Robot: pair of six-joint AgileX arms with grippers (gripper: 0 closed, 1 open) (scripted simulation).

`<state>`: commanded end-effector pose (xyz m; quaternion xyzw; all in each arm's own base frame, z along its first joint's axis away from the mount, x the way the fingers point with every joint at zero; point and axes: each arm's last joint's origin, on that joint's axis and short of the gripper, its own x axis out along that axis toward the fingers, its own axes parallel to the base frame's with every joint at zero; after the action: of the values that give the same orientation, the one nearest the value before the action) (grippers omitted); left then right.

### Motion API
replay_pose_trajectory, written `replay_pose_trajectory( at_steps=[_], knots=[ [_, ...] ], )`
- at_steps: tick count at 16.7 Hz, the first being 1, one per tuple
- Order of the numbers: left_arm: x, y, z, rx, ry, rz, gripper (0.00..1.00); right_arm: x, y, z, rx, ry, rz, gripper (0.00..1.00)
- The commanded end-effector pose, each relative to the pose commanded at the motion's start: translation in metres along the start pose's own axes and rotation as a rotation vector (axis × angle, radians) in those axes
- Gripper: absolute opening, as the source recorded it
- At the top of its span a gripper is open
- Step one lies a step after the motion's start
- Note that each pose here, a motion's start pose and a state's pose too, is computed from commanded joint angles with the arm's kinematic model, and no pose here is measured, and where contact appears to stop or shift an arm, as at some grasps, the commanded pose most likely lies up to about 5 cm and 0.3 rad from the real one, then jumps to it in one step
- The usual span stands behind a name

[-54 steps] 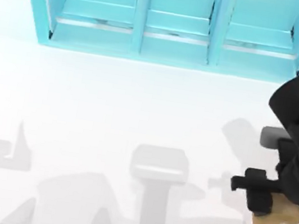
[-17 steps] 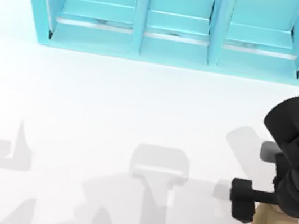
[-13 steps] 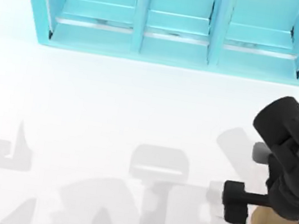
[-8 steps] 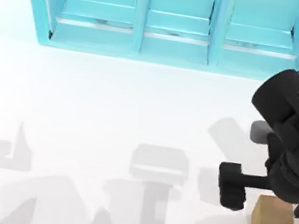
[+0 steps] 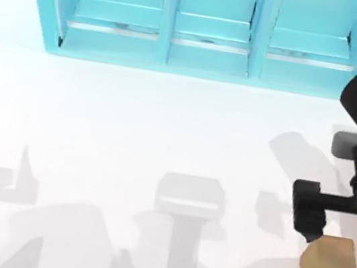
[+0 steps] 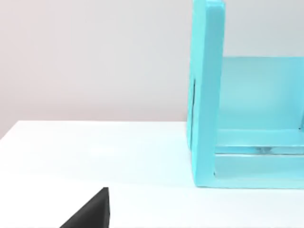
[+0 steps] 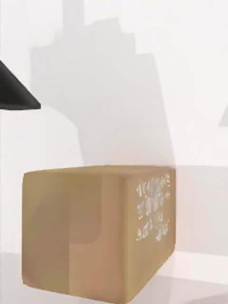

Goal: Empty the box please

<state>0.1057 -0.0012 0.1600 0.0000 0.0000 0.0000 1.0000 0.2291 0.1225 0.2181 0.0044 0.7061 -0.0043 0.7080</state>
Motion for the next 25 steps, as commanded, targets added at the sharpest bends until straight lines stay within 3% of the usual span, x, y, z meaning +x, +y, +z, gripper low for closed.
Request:
replay_pose_trajectory(
  at_steps=[4,8,14,19,25],
  knots=[
    [0.000,0.000,0.000,0.000,0.000,0.000,1.00,0.001,-0.003,0.008,-0.009,0.019,-0.010,1.00],
    [0.000,0.000,0.000,0.000,0.000,0.000,1.00,-0.008,-0.028,0.049,-0.042,0.042,-0.013,1.00],
    [0.000,0.000,0.000,0.000,0.000,0.000,1.00,-0.032,-0.127,0.116,-0.032,0.006,-0.001,1.00],
    [0.000,0.000,0.000,0.000,0.000,0.000,1.00,-0.041,-0.227,0.132,-0.006,-0.003,-0.001,1.00],
    [0.000,0.000,0.000,0.000,0.000,0.000,1.00,-0.041,-0.247,0.131,-0.001,0.003,0.004,1.00]
  ],
)
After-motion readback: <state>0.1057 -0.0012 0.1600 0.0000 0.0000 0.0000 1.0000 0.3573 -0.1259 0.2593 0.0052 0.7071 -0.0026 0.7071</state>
